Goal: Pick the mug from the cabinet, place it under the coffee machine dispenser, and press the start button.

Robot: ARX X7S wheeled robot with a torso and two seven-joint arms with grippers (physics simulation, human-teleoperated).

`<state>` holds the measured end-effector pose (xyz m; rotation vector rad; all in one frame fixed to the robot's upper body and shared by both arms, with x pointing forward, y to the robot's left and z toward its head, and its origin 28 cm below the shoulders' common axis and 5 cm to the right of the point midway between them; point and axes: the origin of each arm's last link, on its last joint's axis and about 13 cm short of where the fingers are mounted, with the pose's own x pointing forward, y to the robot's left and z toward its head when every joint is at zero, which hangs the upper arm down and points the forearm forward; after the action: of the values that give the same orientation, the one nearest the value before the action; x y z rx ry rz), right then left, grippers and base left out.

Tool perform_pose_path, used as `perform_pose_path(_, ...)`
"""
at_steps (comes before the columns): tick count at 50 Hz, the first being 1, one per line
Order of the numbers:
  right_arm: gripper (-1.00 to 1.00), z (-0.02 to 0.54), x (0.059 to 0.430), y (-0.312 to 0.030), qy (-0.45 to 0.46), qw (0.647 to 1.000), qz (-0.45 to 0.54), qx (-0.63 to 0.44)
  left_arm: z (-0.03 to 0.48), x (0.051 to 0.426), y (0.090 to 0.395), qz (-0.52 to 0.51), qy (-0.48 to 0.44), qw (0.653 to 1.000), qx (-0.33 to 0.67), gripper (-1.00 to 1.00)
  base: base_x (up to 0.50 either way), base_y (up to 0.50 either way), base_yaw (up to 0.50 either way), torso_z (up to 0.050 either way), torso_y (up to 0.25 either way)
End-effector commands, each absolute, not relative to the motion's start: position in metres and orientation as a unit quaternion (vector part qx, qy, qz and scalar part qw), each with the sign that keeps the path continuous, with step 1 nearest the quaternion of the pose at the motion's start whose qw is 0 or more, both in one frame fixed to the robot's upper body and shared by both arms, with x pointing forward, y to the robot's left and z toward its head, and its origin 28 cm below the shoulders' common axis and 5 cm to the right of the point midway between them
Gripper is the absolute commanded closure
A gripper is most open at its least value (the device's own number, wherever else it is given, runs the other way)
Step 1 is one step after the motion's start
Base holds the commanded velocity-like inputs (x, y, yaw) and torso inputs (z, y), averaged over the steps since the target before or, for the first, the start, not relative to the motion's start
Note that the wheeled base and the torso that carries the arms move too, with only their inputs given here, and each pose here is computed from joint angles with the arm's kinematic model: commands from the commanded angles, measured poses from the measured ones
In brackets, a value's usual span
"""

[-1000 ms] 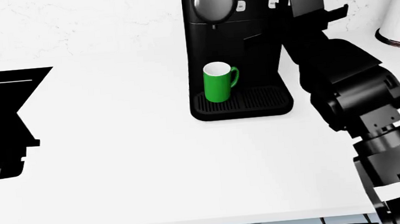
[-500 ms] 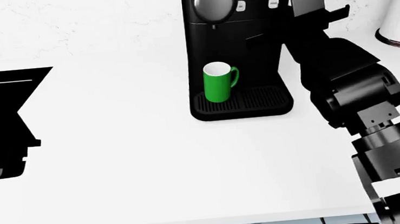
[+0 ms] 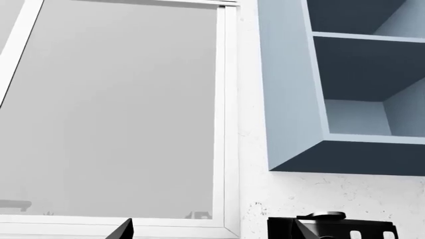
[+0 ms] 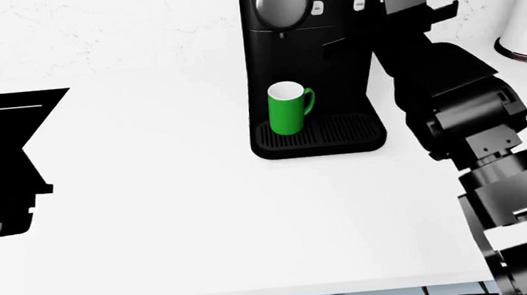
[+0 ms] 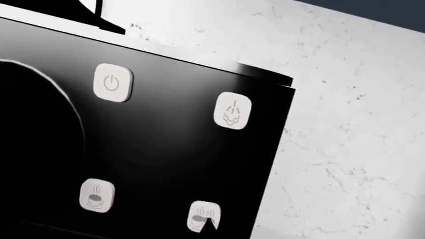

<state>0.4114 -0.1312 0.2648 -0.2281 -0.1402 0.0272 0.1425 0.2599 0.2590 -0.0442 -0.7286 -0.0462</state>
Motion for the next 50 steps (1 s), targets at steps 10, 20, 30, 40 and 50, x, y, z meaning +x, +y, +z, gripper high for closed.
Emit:
perform_pose_path(10,1.00,0.263,0.418,-0.132,-0.063,0.992,0.013,-0.113,0.258,0.143,0.260,-0.021,-0.356,0.934,-0.022,-1.00,0.00,0.00,0.00,0.000,0.000)
perform_pose_path(20,1.00,0.265,0.422,-0.130,-0.064,0.991,0.013,-0.113,0.259,0.142,0.261,-0.020,-0.357,0.934,-0.022,-1.00,0.00,0.00,0.00,0.000,0.000)
perform_pose_path(30,1.00,0.266,0.424,-0.128,-0.066,0.991,0.017,-0.114,0.259,0.142,0.261,-0.021,-0.358,0.933,-0.021,-1.00,0.00,0.00,0.00,0.000,0.000)
perform_pose_path(40,1.00,0.262,0.425,-0.130,-0.054,0.991,0.011,-0.119,0.259,0.141,0.261,-0.020,-0.358,0.933,-0.020,-1.00,0.00,0.00,0.00,0.000,0.000)
perform_pose_path(50,1.00,0.262,0.429,-0.129,-0.049,0.991,0.009,-0.125,0.259,0.141,0.261,-0.019,-0.360,0.932,-0.020,-1.00,0.00,0.00,0.00,0.000,0.000)
